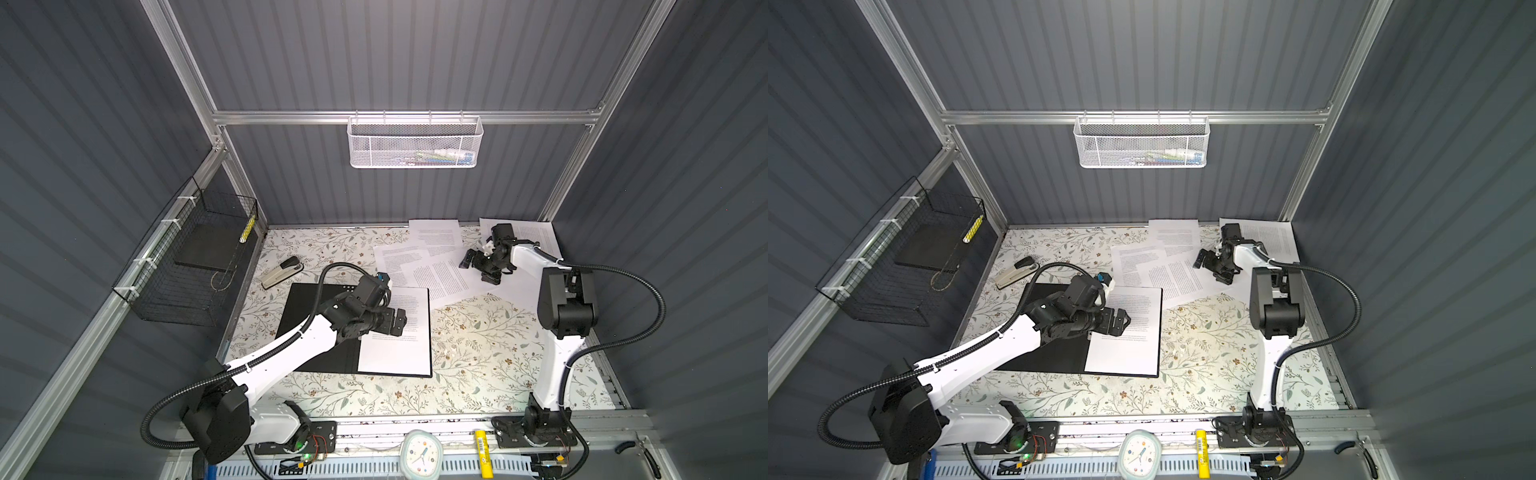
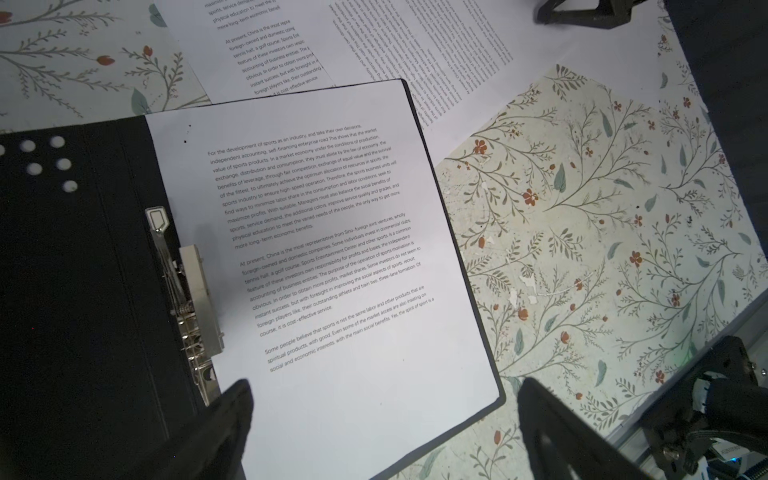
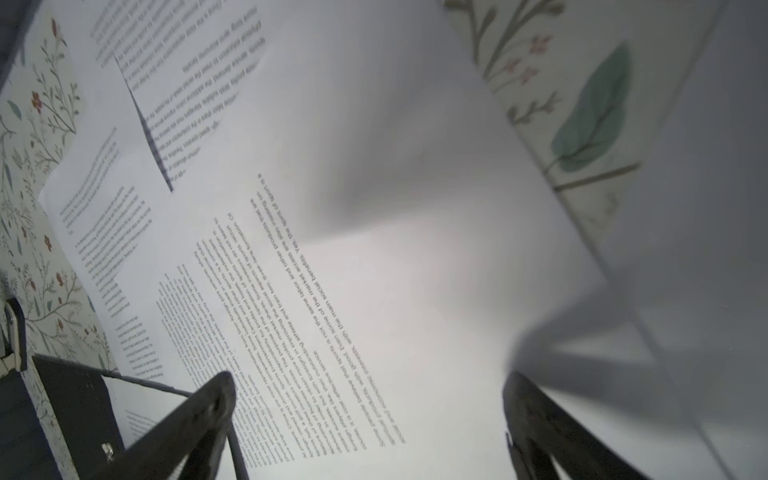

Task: Put the files into the folder

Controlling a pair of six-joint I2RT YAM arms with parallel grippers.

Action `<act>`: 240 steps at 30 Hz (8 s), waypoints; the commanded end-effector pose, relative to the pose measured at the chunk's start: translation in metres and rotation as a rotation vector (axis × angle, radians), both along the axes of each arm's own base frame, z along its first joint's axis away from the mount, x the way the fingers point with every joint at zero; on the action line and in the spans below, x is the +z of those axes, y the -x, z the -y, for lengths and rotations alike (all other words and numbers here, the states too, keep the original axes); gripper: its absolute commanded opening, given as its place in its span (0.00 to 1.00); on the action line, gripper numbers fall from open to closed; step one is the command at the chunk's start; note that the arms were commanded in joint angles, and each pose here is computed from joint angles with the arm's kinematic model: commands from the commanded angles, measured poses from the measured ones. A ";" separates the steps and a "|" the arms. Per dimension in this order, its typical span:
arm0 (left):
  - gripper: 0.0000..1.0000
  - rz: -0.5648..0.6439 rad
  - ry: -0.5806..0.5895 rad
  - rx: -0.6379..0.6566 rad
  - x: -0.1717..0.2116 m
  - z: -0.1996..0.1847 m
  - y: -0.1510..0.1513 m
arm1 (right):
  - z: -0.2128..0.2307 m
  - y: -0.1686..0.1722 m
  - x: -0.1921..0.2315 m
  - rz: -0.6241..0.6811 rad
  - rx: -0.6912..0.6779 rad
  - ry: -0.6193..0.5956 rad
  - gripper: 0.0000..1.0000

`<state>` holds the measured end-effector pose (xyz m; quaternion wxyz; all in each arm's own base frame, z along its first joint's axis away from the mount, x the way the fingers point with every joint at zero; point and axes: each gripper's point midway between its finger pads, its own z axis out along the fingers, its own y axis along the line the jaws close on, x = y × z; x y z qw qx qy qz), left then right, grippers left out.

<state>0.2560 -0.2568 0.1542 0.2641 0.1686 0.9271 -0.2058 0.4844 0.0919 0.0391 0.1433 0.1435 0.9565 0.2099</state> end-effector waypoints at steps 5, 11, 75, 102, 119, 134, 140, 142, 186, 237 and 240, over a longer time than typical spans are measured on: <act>1.00 0.010 0.069 0.010 0.015 0.013 -0.006 | -0.028 0.015 -0.016 -0.092 0.066 -0.025 0.99; 1.00 0.024 0.063 0.010 0.021 0.010 -0.006 | -0.009 0.050 -0.037 -0.197 -0.018 0.049 0.99; 1.00 -0.261 0.042 -0.226 -0.118 0.226 -0.013 | 0.093 0.150 -0.016 -0.096 -0.380 0.037 0.99; 1.00 -0.285 -0.122 -0.289 -0.153 0.188 -0.012 | -0.007 0.187 0.046 0.015 -0.130 -0.473 0.99; 1.00 -0.289 -0.087 -0.307 -0.141 0.188 -0.009 | 0.009 0.188 0.021 0.082 -0.172 -0.362 0.83; 1.00 -0.303 0.047 -0.333 -0.109 0.210 -0.010 | 0.019 0.179 -0.005 0.051 -0.261 -0.332 0.06; 1.00 -0.270 0.263 -0.368 -0.044 0.226 -0.013 | 0.029 0.177 0.017 0.097 -0.314 -0.316 0.00; 1.00 -0.236 0.370 -0.372 -0.008 0.230 -0.012 | 0.038 0.177 0.029 0.131 -0.350 -0.302 0.00; 0.89 -0.557 0.682 0.139 -0.042 0.206 0.014 | 0.074 0.193 0.089 0.298 -0.672 -0.451 0.00; 0.00 -0.405 0.235 -0.111 0.006 0.078 0.007 | 0.086 0.208 0.130 0.496 -0.450 -0.102 0.99; 0.00 -0.459 0.195 -0.070 -0.013 0.048 0.017 | 0.066 0.200 0.122 0.475 -0.377 -0.121 0.99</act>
